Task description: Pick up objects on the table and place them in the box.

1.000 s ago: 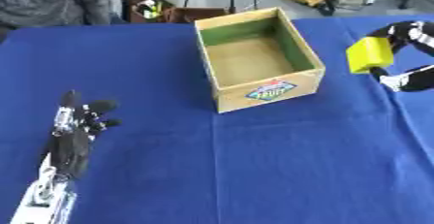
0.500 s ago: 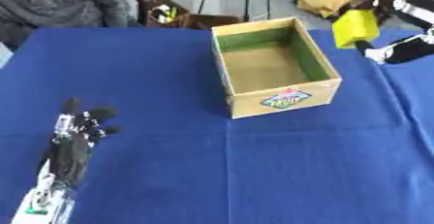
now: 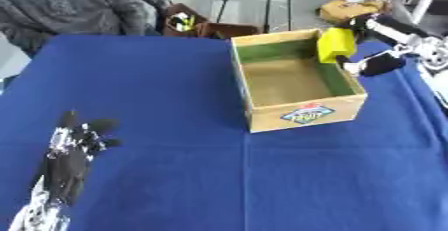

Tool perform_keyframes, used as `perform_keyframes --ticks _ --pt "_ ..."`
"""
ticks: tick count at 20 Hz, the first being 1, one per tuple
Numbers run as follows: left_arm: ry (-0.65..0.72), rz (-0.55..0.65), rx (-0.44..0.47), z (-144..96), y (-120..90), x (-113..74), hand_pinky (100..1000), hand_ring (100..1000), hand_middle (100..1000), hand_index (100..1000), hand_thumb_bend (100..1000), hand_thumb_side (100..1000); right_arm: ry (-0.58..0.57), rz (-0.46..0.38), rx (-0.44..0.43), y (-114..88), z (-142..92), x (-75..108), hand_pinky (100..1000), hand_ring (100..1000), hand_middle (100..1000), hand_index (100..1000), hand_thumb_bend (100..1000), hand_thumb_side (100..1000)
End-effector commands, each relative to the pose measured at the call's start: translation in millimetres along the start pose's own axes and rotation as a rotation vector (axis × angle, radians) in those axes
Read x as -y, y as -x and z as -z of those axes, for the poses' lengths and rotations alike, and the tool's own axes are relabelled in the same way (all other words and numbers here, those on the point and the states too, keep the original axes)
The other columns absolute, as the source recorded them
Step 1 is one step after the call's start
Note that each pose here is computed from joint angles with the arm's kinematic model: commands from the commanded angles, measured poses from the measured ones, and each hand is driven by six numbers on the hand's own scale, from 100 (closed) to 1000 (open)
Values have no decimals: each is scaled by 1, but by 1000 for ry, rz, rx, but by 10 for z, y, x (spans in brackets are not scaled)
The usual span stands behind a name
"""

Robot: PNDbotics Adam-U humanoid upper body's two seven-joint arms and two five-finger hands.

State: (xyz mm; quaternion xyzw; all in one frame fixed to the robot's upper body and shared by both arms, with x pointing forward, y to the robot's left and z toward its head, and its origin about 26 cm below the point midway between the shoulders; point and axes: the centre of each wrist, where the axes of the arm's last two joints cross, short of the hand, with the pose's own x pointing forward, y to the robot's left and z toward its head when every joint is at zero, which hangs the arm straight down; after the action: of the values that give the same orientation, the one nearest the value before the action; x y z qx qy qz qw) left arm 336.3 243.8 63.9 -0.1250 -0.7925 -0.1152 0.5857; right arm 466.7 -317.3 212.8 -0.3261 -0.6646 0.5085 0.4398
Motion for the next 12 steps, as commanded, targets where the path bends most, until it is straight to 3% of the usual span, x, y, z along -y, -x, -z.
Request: perform_keyframes --ticks 1,8,10,12 --pt "35 6 34 68 -95 37 730 867 707 658 414 1000 63 -50 -25 -17 79 20 742 783 398 525 100 331" --pt "62 -5 41 106 -107 92 730 867 707 658 413 1000 -86 -123 -23 -47 183 -334 818 843 593 705 139 463" --pt "63 -6 42 106 -107 94 730 867 707 658 413 1000 -156 -162 -9 -68 202 -404 884 893 774 823 244 525" --pt "63 -6 44 109 -109 94 730 867 707 657 414 1000 -209 -201 9 -98 216 -415 927 930 882 893 401 587"
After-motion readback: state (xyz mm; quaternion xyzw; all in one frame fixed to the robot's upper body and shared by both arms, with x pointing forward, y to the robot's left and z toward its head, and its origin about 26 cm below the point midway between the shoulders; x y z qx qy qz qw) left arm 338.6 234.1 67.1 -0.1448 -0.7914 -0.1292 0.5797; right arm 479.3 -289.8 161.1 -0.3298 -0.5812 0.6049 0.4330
